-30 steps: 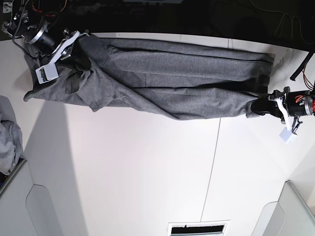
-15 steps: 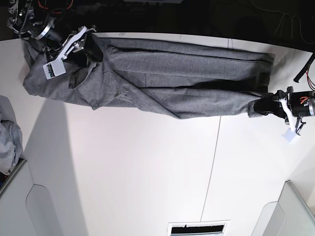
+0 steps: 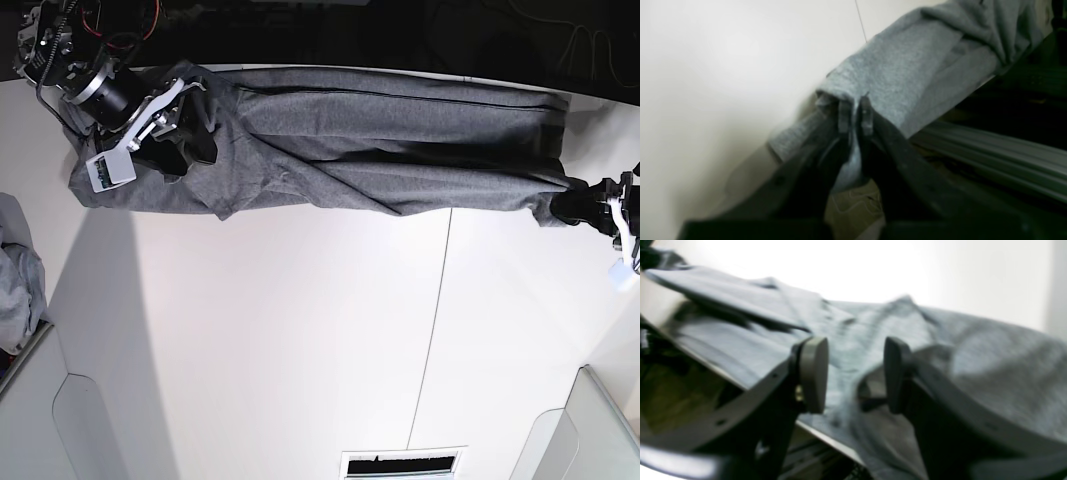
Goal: Layout the t-shirt on the table in an organized manner, then fold the t-shirt properly
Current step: 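Hold the strip end with the right gripper and tuck it inward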
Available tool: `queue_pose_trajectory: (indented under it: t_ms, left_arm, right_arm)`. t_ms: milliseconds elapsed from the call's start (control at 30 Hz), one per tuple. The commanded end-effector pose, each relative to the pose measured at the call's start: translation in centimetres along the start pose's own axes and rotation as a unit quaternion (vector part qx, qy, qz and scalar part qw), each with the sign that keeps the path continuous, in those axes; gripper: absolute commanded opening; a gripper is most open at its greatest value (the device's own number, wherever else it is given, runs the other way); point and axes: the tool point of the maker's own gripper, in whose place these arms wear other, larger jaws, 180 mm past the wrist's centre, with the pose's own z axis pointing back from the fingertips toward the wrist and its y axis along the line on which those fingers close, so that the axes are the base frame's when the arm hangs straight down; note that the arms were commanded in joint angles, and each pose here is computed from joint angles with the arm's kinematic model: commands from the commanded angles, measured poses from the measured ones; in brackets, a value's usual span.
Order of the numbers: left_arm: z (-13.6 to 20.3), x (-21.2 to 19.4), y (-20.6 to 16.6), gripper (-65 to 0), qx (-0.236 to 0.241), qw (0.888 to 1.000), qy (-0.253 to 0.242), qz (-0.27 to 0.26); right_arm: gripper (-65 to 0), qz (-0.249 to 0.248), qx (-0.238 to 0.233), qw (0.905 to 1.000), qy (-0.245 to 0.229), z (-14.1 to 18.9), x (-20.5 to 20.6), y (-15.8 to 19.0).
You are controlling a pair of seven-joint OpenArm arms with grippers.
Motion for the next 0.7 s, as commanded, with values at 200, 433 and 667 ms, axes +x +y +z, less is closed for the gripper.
queue_pose_trajectory:
  t_ms: [200, 433, 667]
  left_arm:
    - [0.0, -2.4, -0.1, -48.8, -0.007, 1.000, 0.012, 0.016]
    - [-1.3, -4.0, -0.6, -48.7, -0.021, 0.999, 0.018, 0.031]
    - [-1.3, -4.0, -0.7, -41.9, -0.022, 0.999, 0.018, 0.031]
  right_arm:
    - [-62.9, -0.040, 0.014, 0.9991, -0.008, -2.6, -0.1, -1.3]
    - [-65.0, -0.053, 0.030, 0.9977, 0.028, -4.6, -2.4, -1.2]
    - [-65.0, -0.094, 0.010, 0.9914, 0.090, -7.1, -7.5, -3.7]
